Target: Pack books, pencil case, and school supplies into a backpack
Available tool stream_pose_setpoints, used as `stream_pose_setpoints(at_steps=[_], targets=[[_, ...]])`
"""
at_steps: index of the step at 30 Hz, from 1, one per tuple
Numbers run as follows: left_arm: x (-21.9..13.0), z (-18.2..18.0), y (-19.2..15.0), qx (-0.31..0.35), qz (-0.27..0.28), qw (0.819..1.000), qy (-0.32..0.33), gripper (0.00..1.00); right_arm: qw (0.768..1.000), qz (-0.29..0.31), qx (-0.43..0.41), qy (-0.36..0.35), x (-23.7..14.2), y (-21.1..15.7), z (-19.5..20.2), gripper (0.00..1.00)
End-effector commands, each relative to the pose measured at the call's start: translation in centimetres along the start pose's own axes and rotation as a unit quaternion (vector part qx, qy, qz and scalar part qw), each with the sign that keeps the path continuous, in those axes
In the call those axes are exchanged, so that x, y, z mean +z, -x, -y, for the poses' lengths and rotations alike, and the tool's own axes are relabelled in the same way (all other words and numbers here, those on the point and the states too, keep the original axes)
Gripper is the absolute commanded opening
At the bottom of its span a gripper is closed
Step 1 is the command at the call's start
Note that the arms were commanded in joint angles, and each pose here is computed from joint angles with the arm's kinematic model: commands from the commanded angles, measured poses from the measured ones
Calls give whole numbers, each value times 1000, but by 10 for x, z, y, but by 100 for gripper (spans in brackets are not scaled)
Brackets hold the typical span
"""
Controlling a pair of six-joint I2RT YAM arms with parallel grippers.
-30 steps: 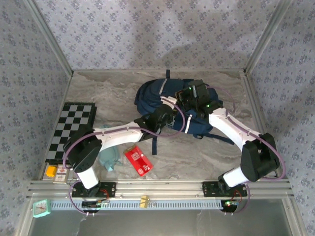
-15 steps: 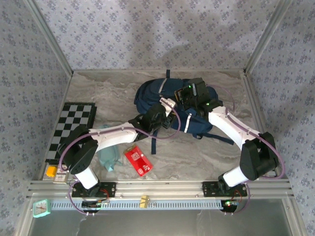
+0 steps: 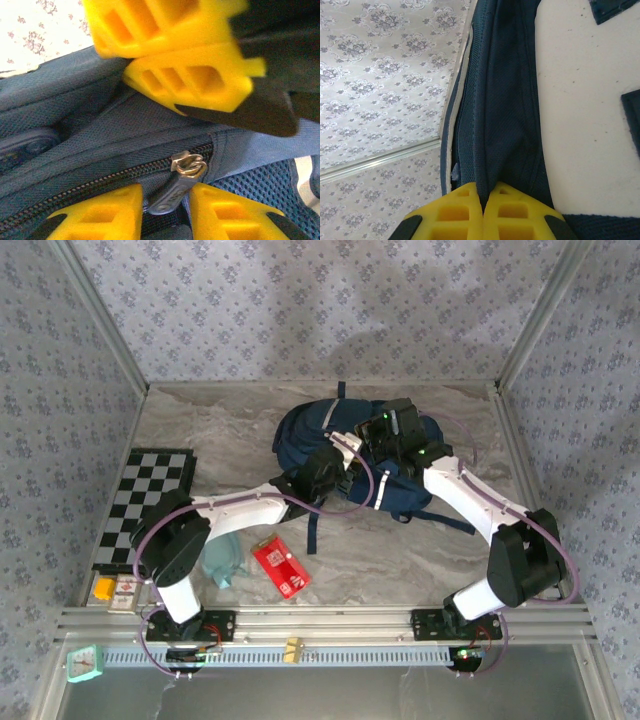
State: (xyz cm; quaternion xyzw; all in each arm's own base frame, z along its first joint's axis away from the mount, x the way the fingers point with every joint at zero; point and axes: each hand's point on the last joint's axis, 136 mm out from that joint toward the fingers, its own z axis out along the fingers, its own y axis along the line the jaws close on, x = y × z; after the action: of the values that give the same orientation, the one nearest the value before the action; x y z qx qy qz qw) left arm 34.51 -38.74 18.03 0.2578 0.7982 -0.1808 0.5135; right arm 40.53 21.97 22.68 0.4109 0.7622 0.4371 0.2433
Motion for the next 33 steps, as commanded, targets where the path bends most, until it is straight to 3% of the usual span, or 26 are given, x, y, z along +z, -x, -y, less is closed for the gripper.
stream_pose_setpoints(at_steps=[1, 7, 24, 28, 30, 33], targets=[[-6, 3, 30, -13, 38, 999, -12, 19, 992, -7, -14, 122, -27, -5, -77, 0], [-16, -6, 31, -28, 32, 999, -20, 0, 992, -7, -16, 122, -27, -5, -77, 0], [-27, -44, 1, -36, -10, 999, -34, 0, 993, -16, -54, 103, -32, -3, -73, 0], [-34, -22, 6, -54, -21, 995, -82, 0, 993, -17, -57, 104, -33, -3, -75, 0], [-35, -7, 9, -53, -23, 994, -92, 5, 993, -16, -57, 106, -32, -4, -76, 0], [-33, 12, 8, -37, -22, 996, -80, 27, 993, -17, -56, 106, -31, -5, -78, 0]])
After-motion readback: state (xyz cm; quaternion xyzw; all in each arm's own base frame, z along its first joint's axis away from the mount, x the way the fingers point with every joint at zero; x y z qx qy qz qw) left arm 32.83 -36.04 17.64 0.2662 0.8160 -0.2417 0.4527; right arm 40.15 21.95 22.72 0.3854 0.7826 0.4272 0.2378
